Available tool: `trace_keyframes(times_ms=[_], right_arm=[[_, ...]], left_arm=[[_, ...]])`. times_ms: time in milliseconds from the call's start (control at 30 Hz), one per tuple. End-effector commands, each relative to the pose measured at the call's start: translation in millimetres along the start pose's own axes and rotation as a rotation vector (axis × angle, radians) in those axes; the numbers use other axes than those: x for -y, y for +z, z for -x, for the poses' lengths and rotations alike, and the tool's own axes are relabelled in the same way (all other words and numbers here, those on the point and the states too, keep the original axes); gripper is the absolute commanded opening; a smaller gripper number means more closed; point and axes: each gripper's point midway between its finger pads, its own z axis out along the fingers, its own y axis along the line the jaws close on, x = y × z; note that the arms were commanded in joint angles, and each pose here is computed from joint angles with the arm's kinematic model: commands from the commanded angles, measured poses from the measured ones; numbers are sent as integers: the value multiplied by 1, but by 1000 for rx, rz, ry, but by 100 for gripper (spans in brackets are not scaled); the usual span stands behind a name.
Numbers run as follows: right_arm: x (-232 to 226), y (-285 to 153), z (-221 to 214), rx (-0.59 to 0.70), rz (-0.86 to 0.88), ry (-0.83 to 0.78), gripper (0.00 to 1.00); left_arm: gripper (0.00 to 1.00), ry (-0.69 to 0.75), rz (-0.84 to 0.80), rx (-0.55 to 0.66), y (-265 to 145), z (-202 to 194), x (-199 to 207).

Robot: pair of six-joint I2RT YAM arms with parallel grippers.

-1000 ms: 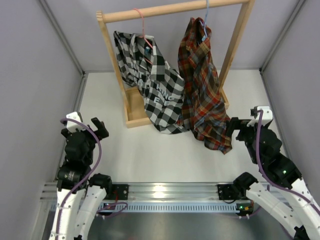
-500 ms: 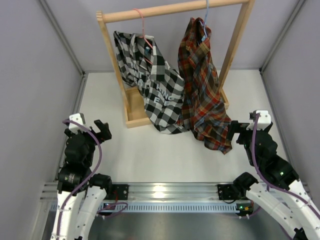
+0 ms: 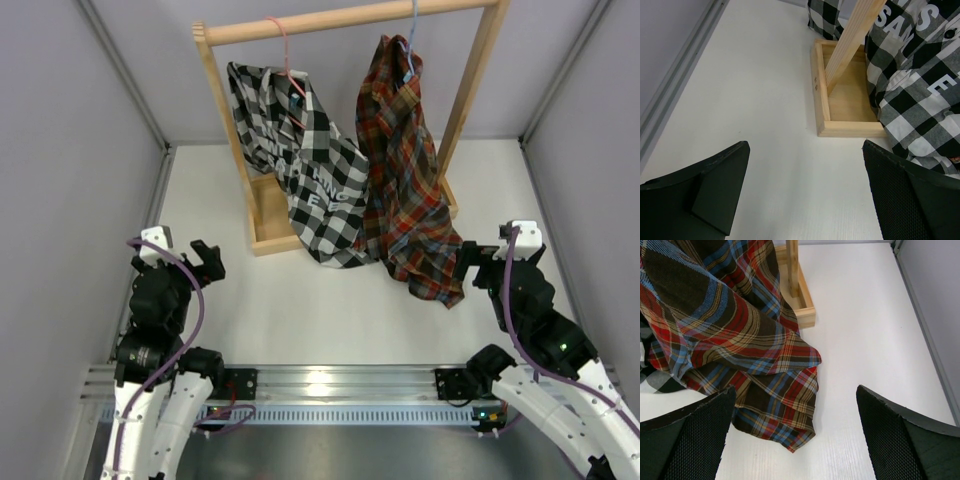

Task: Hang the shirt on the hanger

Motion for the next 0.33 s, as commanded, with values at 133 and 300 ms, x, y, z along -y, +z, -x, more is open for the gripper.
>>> trace_keyframes(times_ms=[133,300], right_arm=[[0,0,4,5,-6,9,100],[2,1,3,2,-21,5,100]], left_arm=[[98,3,-29,38,2,8,6],[98,4,-32,37,2,8,6]])
